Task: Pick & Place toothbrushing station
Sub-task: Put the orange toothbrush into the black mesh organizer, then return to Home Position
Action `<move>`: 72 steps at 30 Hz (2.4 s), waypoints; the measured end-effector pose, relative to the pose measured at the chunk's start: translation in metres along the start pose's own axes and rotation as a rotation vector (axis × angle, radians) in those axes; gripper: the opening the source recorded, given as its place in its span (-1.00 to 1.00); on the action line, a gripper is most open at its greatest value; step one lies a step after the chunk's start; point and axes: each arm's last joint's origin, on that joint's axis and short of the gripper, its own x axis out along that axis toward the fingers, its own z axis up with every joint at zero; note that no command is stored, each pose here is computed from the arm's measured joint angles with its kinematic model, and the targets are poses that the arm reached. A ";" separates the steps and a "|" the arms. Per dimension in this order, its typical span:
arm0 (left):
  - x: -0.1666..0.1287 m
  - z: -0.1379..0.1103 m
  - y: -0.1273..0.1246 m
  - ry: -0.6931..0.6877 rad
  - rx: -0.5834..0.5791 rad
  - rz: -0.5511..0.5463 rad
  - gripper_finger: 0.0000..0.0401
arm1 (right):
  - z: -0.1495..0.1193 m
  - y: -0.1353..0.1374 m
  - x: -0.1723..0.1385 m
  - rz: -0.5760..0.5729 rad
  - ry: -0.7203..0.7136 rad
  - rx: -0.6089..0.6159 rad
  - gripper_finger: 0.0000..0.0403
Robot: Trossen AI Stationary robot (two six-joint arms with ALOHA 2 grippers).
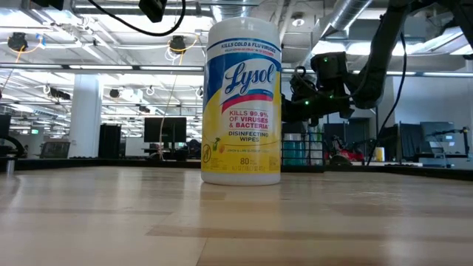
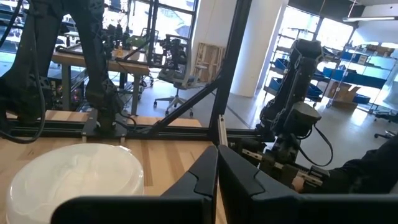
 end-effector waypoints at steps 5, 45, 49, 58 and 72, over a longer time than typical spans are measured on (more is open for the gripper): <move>0.000 0.000 0.000 0.000 0.000 0.000 -0.97 | 0.000 0.000 0.000 0.001 0.002 -0.001 -0.62; 0.000 0.000 0.000 0.002 0.003 0.000 -0.97 | 0.089 0.023 -0.049 0.098 -0.091 -0.035 -0.21; 0.000 0.000 0.000 0.002 0.053 0.000 -0.97 | 0.103 0.036 -0.070 0.162 -0.062 -0.045 -0.21; 0.000 0.000 0.000 0.002 0.115 0.000 -0.97 | 0.124 0.071 -0.129 0.470 -0.010 -0.071 -0.26; 0.000 0.000 0.000 0.002 0.115 0.000 -0.97 | 0.120 0.108 -0.185 0.734 0.074 -0.123 -0.40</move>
